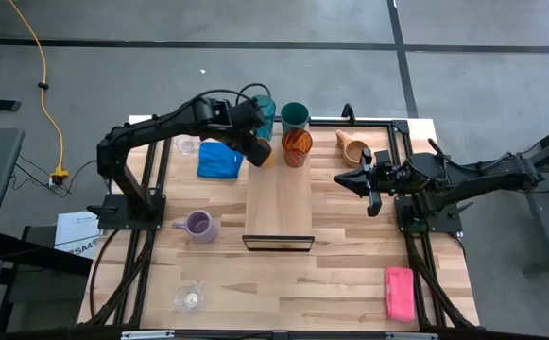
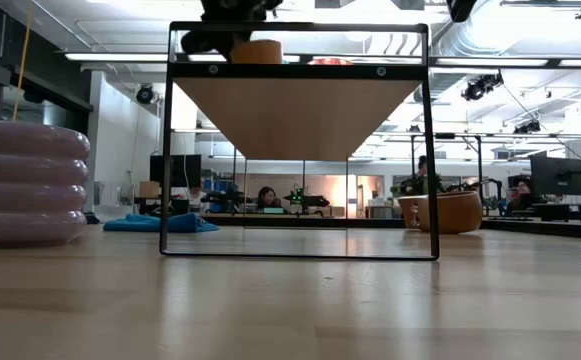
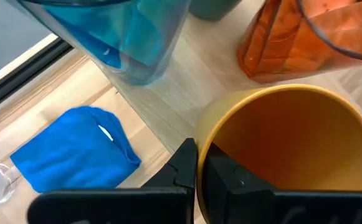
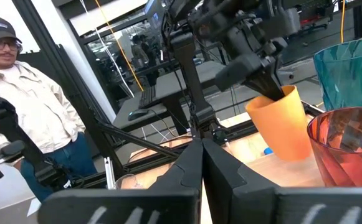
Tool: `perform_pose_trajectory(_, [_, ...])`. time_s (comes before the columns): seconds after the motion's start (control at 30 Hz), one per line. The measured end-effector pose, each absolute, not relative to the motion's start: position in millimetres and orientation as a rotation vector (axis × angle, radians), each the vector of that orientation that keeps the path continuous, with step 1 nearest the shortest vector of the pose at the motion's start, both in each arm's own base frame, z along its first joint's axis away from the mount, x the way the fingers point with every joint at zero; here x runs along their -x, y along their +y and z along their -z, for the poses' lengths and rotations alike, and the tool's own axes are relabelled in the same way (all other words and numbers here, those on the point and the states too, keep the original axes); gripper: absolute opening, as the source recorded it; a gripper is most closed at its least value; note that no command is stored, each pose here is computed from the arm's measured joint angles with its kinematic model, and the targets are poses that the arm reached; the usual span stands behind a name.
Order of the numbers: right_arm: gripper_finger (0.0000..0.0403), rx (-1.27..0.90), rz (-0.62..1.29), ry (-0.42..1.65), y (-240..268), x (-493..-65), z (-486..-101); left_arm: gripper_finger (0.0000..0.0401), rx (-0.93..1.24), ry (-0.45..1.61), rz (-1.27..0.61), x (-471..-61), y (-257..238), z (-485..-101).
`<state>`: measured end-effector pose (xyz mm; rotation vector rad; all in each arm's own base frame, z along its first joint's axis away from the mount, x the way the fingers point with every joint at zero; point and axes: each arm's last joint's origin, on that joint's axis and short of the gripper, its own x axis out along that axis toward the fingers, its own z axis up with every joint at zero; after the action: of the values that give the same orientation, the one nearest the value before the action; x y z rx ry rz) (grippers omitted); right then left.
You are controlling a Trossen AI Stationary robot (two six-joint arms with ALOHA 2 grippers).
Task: Stack small to large cups/mugs on shelf
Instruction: Put the yellow cup on the shelf
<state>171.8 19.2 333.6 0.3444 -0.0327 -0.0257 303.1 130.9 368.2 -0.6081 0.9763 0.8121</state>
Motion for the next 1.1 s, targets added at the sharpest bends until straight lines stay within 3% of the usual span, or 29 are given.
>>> perform_pose_trajectory(1.1, [0.0,-0.345,0.022,-0.033,19,-172,-334,0.0005,0.695,1.009,-0.886,-313,135,-351])
